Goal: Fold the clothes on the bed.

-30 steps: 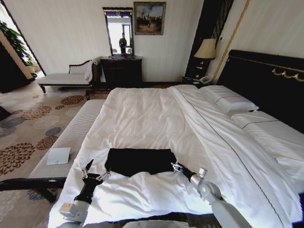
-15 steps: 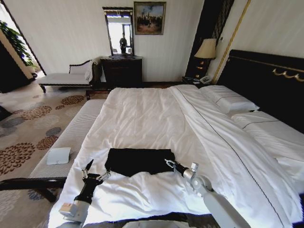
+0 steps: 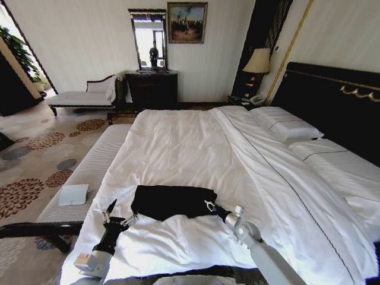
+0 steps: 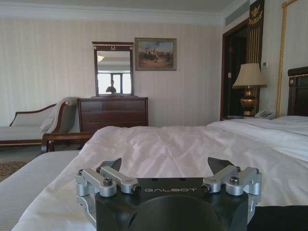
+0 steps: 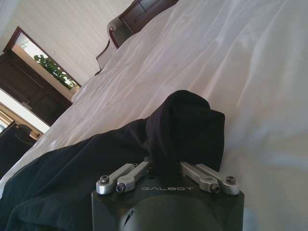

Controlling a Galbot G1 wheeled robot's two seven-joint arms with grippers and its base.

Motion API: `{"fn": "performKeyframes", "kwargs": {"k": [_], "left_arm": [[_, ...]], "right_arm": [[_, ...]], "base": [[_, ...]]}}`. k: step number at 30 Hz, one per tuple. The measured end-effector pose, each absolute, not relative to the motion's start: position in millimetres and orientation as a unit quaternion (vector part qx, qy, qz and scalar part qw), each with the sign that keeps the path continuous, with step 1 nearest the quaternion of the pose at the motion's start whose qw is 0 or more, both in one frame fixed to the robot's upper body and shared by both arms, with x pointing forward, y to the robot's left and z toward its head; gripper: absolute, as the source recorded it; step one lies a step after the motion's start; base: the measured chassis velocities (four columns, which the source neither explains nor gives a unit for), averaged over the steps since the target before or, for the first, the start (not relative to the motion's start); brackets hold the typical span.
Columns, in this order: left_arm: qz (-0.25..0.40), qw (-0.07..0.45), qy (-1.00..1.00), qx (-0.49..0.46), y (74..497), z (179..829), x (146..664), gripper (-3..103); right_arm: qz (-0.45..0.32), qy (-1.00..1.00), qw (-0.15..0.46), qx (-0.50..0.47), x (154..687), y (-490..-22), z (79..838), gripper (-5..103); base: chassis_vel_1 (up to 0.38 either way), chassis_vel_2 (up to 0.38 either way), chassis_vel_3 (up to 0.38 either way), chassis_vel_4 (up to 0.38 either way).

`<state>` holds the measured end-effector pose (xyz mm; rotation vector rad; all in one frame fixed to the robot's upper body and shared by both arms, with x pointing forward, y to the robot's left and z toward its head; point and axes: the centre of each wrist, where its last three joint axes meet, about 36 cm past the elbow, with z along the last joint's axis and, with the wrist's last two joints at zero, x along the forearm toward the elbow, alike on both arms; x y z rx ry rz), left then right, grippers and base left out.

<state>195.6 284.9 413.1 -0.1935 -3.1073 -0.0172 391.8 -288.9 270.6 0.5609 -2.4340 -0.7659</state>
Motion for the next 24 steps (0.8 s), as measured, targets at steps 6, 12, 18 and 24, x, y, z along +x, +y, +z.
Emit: {"fn": "performKeyframes", "kwargs": {"k": [6,12,18,24], "left_arm": [[-0.006,0.014,-0.998,-0.062,285,413,196,100],[-0.005,0.014,-0.998,-0.062,285,413,196,100],[-0.005,0.014,-0.998,-0.062,285,413,196,100],[-0.005,0.014,-0.998,-0.062,285,413,196,100]], "right_arm": [[-0.284,-0.899,0.261,0.207,390,-287,270,7],[-0.284,-0.901,0.255,0.205,389,-282,275,7],[-0.257,-0.911,0.25,0.204,383,-296,296,7],[-0.2,-0.922,0.276,0.182,374,-322,318,7]], "base": [[0.0,0.0,0.0,0.0],[0.0,0.0,0.0,0.0],[0.0,0.0,0.0,0.0],[0.0,0.0,0.0,0.0]]}}
